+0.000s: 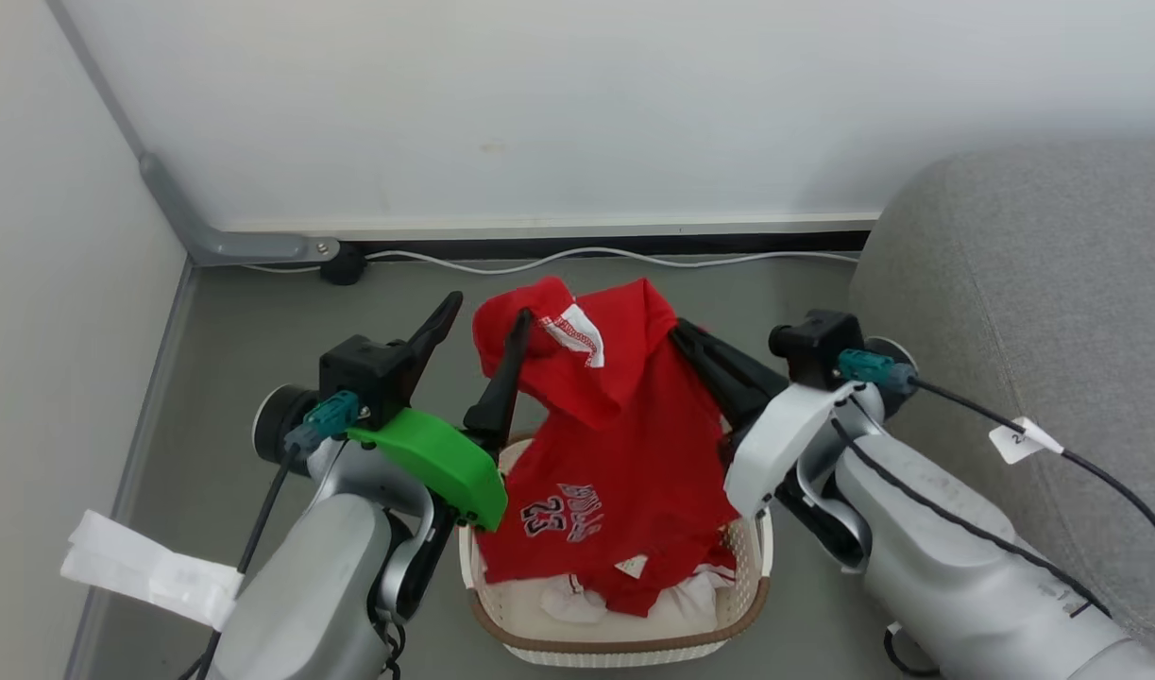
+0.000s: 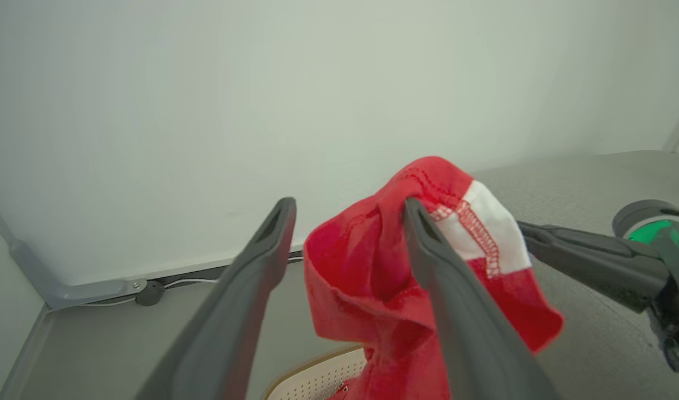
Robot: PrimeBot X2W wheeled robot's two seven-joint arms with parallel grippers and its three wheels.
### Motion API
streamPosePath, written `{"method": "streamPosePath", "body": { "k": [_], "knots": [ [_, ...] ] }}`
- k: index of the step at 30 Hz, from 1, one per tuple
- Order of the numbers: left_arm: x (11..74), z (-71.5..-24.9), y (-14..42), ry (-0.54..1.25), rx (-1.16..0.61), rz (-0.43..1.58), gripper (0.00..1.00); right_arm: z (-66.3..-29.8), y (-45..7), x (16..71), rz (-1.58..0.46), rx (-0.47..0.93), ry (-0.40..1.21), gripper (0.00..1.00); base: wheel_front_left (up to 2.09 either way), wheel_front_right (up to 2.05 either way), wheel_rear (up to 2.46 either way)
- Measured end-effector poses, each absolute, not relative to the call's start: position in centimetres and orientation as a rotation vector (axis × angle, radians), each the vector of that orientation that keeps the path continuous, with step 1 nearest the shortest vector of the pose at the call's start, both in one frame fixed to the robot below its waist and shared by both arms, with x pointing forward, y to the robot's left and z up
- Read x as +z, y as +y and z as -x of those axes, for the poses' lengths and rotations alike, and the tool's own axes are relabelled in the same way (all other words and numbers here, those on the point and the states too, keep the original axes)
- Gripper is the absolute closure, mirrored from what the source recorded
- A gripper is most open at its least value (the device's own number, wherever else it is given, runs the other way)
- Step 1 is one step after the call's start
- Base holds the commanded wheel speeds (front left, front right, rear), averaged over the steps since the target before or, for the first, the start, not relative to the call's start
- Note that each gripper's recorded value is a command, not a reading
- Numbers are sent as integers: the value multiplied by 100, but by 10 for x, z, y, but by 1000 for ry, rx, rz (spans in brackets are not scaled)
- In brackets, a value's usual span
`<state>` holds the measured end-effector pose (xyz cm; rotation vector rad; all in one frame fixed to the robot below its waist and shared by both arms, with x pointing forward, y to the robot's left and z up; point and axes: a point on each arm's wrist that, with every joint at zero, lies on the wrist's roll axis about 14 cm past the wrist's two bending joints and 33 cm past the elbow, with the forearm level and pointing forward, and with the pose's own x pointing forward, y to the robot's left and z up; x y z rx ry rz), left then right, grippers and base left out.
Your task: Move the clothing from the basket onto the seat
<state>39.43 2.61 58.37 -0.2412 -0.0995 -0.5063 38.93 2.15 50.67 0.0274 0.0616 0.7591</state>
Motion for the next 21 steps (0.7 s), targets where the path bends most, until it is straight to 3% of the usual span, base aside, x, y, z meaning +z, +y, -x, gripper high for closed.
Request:
{"method": "streamPosePath", "body": {
  "k": [11, 21],
  "knots": [
    [576, -391, 7, -106, -561, 276, 0, -418, -44, 563, -16, 590, -113, 100, 0, 0, 0],
    [558, -373, -28, -55, -688, 270, 0, -417, -118, 575, 35, 397, -158, 100, 0, 0, 0]
  ]
}}
